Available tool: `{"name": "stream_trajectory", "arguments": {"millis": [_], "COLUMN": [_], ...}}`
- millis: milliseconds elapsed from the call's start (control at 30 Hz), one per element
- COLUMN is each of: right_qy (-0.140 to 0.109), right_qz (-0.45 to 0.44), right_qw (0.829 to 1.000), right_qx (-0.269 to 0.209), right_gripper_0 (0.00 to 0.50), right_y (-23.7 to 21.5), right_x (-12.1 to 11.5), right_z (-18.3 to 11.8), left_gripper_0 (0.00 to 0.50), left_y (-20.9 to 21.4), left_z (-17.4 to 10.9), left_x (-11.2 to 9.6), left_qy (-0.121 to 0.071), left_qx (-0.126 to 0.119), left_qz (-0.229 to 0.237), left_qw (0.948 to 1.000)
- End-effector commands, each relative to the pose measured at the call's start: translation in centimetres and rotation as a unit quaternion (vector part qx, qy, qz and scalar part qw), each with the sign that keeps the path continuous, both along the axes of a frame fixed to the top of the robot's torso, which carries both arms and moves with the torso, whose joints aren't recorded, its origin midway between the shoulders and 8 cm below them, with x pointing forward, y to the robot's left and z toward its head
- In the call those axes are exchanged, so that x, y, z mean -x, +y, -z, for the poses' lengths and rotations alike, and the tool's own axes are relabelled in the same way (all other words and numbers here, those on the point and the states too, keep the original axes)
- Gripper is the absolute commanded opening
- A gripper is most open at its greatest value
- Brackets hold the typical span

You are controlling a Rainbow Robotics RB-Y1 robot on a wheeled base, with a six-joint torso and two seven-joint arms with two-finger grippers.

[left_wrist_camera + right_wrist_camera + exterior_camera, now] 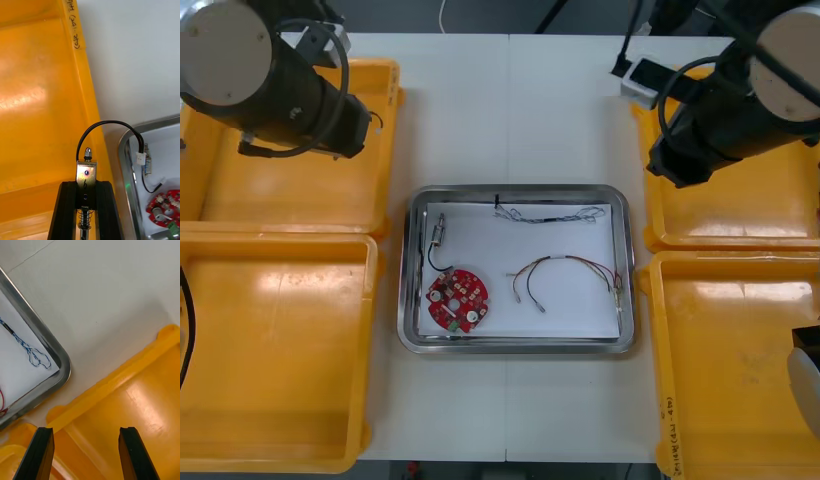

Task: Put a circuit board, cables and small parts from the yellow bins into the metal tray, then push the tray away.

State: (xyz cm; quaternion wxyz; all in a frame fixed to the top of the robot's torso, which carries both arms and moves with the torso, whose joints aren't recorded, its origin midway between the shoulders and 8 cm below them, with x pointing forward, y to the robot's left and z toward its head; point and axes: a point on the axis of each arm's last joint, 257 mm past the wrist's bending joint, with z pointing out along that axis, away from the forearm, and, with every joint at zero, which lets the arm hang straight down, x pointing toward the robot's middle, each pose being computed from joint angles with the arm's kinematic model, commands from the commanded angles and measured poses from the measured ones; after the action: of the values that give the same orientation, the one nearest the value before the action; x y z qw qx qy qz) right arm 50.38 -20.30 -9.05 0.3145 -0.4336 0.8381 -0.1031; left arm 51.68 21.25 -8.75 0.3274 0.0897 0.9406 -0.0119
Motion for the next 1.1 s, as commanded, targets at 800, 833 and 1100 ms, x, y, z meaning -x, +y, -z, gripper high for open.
{"name": "stream_trajectory", "arguments": {"millis": [800,833,1100], "right_qy": [-0.013,-0.010,0.005], "right_qz": [0.334,0.341,0.373], "right_qw": [0.927,0.925,0.912], "right_qx": [-0.167,-0.169,-0.172], "right_gripper_0": [0.500,0.500,0.500], "right_y": [-17.0,-17.6,-19.8], "right_x": [7.0,7.4,10.2], "right_z": [1.5,1.9,4.0], "left_gripper_0": [0.000,0.000,0.001], "left_y": [-15.0,-15.2,-17.1], "left_z": [8.0,8.4,11.3], "left_x": [0.8,0.7,-0.1], "left_qy": [0.003,0.003,0.003], "left_qx": [0.014,0.014,0.017], "left_qz": [0.053,0.054,0.057], "left_qw": [0.9985,0.9984,0.9982]}}
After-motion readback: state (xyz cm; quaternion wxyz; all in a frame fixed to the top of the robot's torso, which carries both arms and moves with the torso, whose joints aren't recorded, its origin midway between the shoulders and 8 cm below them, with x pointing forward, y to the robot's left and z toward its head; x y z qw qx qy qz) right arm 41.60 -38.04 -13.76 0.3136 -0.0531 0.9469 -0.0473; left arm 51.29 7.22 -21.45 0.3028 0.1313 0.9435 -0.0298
